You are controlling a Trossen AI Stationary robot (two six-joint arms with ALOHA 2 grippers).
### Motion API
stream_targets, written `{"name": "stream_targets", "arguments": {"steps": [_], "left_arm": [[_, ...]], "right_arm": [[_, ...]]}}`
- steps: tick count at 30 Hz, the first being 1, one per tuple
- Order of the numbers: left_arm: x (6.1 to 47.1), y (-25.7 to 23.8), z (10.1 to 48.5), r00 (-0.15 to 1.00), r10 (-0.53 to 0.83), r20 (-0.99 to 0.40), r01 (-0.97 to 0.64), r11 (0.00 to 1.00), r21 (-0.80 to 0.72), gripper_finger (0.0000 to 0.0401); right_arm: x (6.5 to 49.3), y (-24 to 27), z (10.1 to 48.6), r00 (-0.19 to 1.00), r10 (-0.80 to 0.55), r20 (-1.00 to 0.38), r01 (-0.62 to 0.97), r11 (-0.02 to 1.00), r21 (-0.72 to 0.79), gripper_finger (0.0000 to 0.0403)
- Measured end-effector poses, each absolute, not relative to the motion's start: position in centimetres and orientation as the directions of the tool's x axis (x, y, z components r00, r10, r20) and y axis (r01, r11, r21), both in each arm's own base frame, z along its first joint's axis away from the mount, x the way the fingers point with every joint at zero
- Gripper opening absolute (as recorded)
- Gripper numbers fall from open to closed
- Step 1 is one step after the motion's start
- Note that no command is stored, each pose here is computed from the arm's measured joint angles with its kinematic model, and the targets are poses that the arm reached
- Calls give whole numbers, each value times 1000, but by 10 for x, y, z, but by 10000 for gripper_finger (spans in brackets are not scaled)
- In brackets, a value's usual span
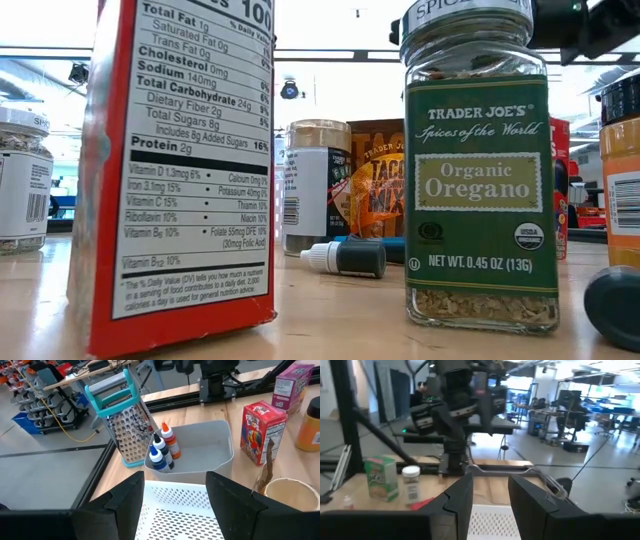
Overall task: Pick & Place Kitchen Items
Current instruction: Put the gold seasoning into the white basket
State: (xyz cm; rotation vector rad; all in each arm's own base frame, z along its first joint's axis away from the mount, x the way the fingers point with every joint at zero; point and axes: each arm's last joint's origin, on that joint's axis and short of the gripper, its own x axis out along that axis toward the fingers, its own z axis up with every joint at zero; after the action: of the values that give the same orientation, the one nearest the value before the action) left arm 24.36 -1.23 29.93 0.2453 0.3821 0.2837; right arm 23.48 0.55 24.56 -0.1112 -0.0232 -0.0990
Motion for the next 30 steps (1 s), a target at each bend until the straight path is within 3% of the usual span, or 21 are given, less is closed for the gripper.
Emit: {"name": "stream_targets", "arguments": {"steps": [7,13,21,30], "left_arm": [[243,-13,289,890,303,-341,-230,944,238,221],[245,-14,292,914,264,-308,-217,959,181,221],[245,-14,293,915,264,-305,-212,958,193,221],[245,-14,293,917,264,-298,-210,957,201,221]], "right_arm": [[238,9,253,996,-85,17,86,977,-194,138],[238,9,251,996,-84,-6,81,977,-195,170],[239,12,250,1000,20,-12,-22,987,-158,218],[238,16,251,997,80,-2,-80,994,-71,224]]}}
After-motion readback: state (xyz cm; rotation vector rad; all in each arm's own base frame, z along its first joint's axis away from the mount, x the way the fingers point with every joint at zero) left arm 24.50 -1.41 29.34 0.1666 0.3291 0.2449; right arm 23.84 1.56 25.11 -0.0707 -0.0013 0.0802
